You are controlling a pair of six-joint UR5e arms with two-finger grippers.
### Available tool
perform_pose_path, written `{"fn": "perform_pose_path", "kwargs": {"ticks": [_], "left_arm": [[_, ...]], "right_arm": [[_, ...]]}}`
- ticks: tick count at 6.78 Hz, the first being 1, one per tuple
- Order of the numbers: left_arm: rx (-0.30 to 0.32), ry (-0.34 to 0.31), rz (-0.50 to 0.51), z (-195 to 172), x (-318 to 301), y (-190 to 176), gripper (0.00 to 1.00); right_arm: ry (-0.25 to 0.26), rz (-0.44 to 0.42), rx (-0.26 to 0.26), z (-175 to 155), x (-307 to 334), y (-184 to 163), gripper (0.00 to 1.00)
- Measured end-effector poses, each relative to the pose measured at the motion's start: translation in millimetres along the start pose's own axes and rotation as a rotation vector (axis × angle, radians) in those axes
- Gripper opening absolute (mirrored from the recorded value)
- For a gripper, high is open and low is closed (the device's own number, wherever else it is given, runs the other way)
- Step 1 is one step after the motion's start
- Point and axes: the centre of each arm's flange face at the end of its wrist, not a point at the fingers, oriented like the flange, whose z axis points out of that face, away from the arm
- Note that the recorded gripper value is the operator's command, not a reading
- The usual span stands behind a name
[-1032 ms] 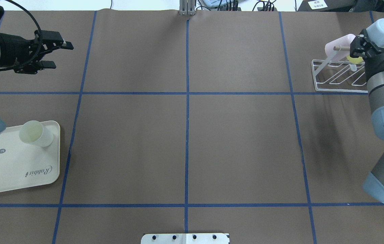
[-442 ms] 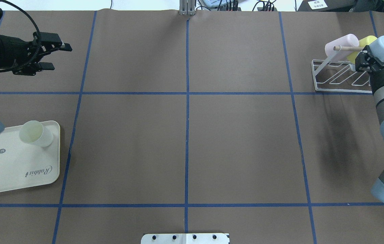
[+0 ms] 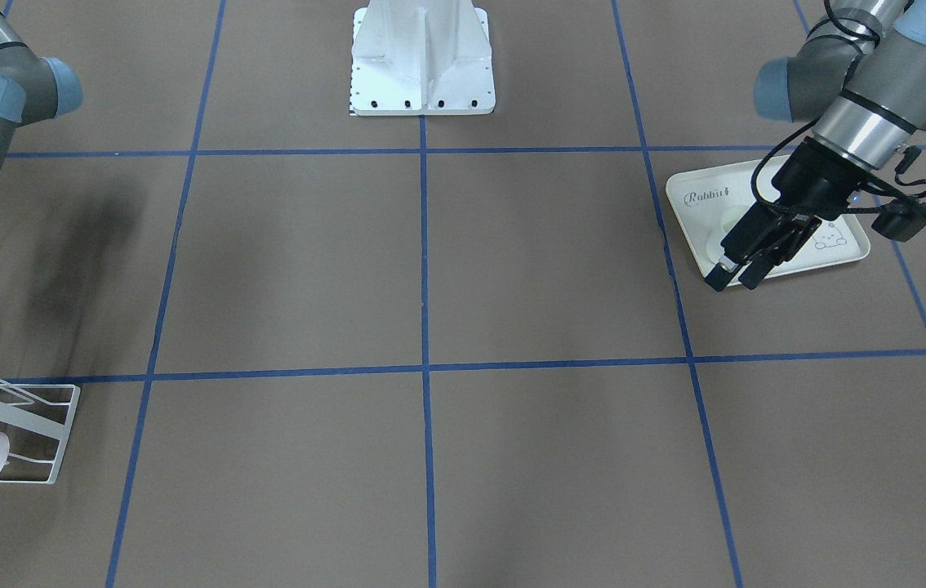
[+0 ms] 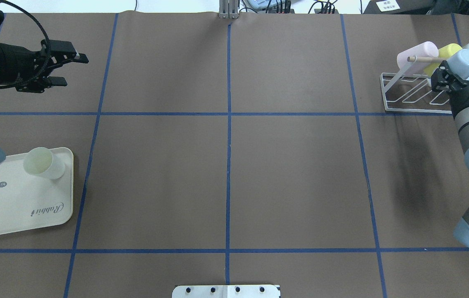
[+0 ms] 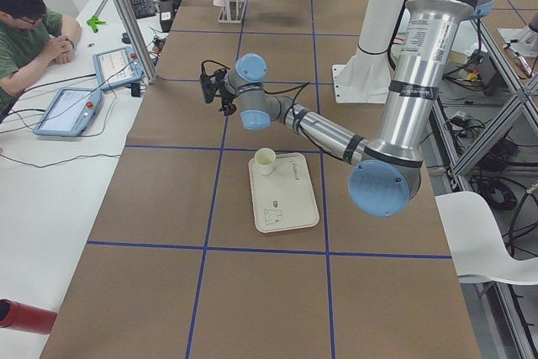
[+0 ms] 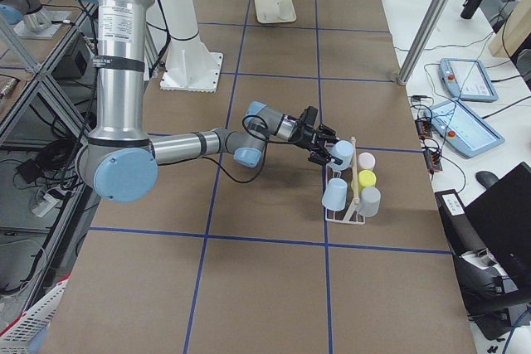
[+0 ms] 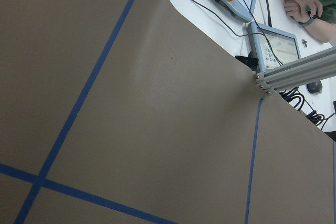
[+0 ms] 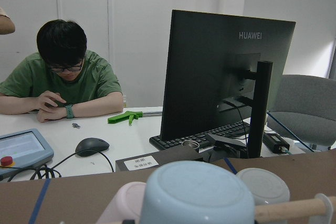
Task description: Transfer IKEA cup to right arm and place on rack
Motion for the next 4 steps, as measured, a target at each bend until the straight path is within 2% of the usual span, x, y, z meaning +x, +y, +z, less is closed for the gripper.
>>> {"fn": "perform_pose_path", "kwargs": {"ticks": [4], "left_arm": [[-0.003,0.000,0.001,0.5,0.1,1.4,1.00]], "right_arm": [[0.006,-0.012,-0.004,-0.5,6.0,0.8,0.00]]}}
